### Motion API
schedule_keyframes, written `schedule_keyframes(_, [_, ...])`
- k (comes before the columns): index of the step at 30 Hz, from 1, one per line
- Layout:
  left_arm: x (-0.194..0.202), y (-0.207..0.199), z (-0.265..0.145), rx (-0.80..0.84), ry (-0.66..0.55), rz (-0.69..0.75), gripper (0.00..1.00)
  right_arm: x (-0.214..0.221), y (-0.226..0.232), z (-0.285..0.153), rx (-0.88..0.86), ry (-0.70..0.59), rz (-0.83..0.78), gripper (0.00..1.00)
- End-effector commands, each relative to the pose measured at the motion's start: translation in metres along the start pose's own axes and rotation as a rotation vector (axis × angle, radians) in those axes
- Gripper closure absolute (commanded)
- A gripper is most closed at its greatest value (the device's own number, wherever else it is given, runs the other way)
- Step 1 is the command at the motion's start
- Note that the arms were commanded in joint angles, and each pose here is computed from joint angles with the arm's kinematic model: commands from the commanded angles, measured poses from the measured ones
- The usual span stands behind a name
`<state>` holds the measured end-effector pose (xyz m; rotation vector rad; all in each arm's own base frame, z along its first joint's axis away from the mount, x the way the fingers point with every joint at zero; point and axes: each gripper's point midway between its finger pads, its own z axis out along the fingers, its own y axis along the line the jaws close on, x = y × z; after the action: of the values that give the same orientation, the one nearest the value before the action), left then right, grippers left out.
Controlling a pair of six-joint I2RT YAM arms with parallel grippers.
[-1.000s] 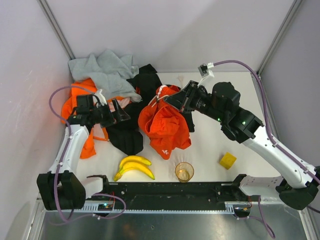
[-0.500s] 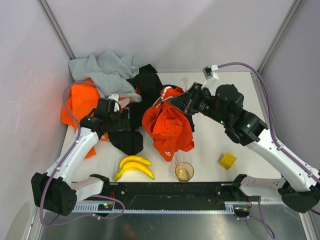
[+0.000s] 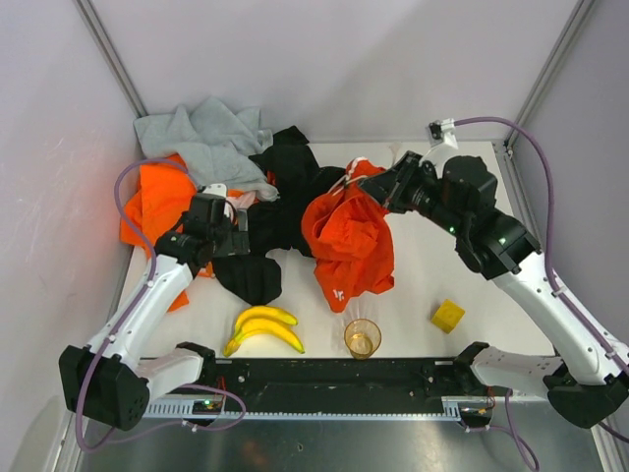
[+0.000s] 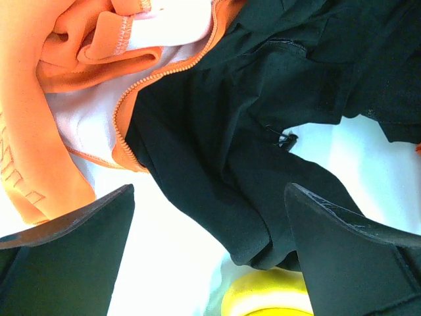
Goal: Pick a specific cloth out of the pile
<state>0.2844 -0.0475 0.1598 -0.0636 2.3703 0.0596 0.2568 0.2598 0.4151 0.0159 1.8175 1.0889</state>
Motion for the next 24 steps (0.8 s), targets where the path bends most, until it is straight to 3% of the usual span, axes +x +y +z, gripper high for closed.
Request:
schedule_keyframes(1, [-0.010,0.002,-0.005,-0.006,-0.062,0.009,0.01,-0.037,-0.005,-0.016,-0.013,-0.098,-0.034,1.00])
schedule_keyframes(7, [-0.011,0.000,-0.005,0.006,-0.072,0.009,0.00,-0.072,-0.029,-0.038,0.044,-0.194,-0.045,1.00])
schedule_keyframes(15, [-0.012,0.000,-0.006,0.012,-0.080,0.010,0.00,-0.122,-0.049,-0.099,0.134,-0.392,-0.082,1.00])
schedule_keyframes(24, [-0.012,0.001,-0.006,0.005,-0.087,0.011,0.00,-0.147,-0.079,-0.155,0.326,-0.561,-0.135,1.00])
